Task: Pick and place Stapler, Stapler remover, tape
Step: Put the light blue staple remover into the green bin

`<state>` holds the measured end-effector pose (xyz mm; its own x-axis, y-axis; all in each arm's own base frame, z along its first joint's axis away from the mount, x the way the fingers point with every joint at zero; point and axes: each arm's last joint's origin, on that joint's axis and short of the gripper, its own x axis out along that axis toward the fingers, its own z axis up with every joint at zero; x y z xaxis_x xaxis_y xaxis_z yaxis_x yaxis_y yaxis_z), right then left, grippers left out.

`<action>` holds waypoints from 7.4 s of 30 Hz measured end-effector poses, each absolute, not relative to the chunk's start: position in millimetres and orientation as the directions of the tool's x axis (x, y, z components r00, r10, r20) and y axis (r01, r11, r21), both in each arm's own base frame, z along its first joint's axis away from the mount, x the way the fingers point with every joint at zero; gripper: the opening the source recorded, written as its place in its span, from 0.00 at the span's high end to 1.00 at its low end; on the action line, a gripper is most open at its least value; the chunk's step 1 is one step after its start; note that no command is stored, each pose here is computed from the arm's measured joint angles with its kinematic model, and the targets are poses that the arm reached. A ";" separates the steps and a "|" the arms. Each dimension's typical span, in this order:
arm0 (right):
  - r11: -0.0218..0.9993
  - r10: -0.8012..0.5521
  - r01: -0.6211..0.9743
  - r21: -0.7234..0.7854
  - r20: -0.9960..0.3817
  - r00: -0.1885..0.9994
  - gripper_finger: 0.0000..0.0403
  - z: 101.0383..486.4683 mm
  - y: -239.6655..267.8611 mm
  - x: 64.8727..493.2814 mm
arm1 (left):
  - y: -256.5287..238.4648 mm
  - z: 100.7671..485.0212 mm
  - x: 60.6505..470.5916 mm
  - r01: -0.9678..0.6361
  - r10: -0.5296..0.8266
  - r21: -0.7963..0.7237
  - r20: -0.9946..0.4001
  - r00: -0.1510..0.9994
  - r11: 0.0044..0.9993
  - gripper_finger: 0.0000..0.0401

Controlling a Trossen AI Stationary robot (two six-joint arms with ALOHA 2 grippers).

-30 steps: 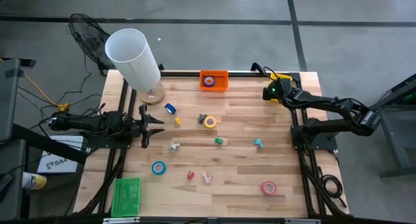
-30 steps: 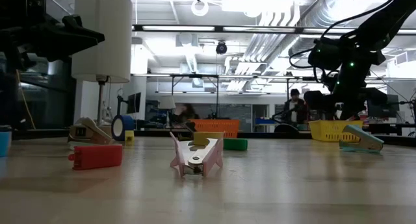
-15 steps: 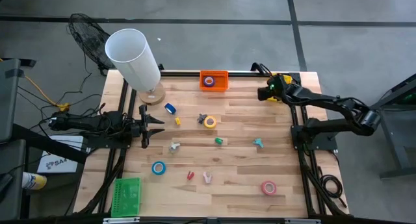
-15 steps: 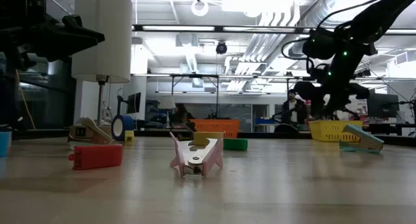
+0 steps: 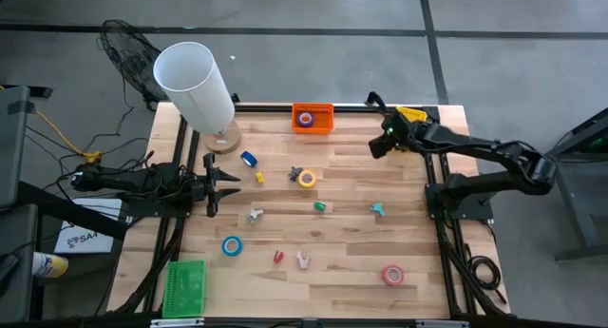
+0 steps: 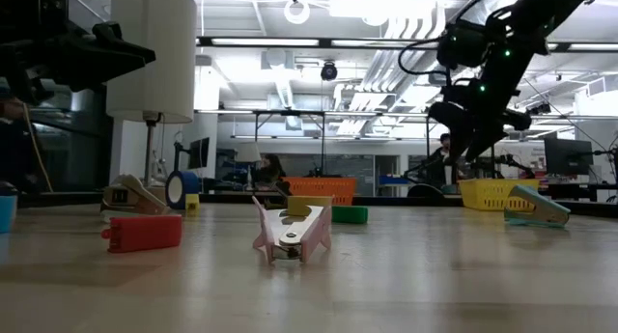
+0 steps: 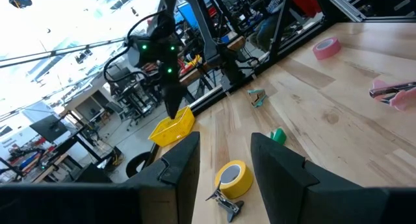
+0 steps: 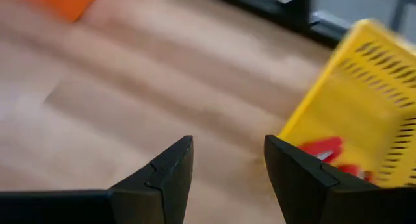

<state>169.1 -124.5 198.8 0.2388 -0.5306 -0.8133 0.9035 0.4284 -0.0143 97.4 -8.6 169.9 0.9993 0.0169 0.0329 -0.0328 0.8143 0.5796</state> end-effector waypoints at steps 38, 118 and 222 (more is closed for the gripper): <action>0.704 -0.006 0.691 0.165 -0.971 0.238 0.55 187.5 16.6 182.7 | -8.6 169.9 97.4 -0.033 0.017 0.580 0.033 0.999 0.814 0.66; 0.913 -0.248 0.394 0.103 -0.627 0.739 0.93 143.6 74.5 198.3 | -8.6 170.3 97.4 -0.036 0.017 0.579 0.038 0.999 0.815 0.66; 0.926 -0.154 0.099 -0.364 -0.127 0.980 0.93 203.8 49.1 488.6 | -14.1 179.1 112.8 0.074 -0.103 0.254 0.101 0.990 0.964 0.70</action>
<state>488.6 49.1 203.8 0.9798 -0.1545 -0.1267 0.0989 0.9260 -0.3644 112.8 -14.1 179.1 0.9896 -0.1025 0.1013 0.0740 0.9645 0.2537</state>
